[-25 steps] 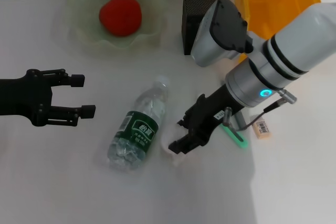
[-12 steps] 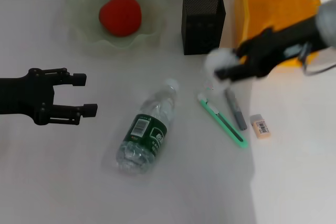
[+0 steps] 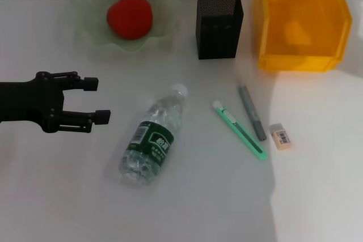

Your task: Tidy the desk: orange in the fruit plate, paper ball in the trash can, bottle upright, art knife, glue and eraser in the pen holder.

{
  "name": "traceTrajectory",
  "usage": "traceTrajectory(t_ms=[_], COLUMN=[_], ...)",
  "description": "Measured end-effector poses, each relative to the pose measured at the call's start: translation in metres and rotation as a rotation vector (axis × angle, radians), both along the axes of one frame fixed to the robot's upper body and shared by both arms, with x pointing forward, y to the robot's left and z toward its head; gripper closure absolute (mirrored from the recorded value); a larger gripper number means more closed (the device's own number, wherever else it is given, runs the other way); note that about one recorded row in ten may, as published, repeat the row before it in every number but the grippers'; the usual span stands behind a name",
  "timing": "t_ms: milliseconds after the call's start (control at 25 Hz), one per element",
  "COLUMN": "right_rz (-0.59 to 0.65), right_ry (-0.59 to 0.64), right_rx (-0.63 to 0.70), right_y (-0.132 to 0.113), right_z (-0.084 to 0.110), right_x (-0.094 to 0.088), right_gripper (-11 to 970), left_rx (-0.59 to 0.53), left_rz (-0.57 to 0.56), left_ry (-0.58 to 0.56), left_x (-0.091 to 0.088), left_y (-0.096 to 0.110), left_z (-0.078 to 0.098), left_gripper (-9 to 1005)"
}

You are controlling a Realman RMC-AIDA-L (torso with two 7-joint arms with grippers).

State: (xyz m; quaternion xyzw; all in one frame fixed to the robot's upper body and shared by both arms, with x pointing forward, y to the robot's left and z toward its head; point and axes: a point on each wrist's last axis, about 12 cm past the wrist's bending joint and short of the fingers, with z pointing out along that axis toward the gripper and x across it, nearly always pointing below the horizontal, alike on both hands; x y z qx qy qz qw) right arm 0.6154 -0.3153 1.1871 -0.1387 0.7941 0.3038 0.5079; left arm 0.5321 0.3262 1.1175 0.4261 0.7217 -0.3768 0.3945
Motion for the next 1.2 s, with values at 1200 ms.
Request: traceTrajectory(t_ms=[1200], right_rz=[0.223], right_ry=[-0.15], right_rx=[0.137], right_y=[-0.04], right_z=[-0.087], right_x=[-0.139], right_gripper=[236], left_rx=[0.22], left_rz=[0.209], left_ry=[0.268], left_x=[0.048], left_y=[-0.08], left_z=[0.086], left_gripper=[133])
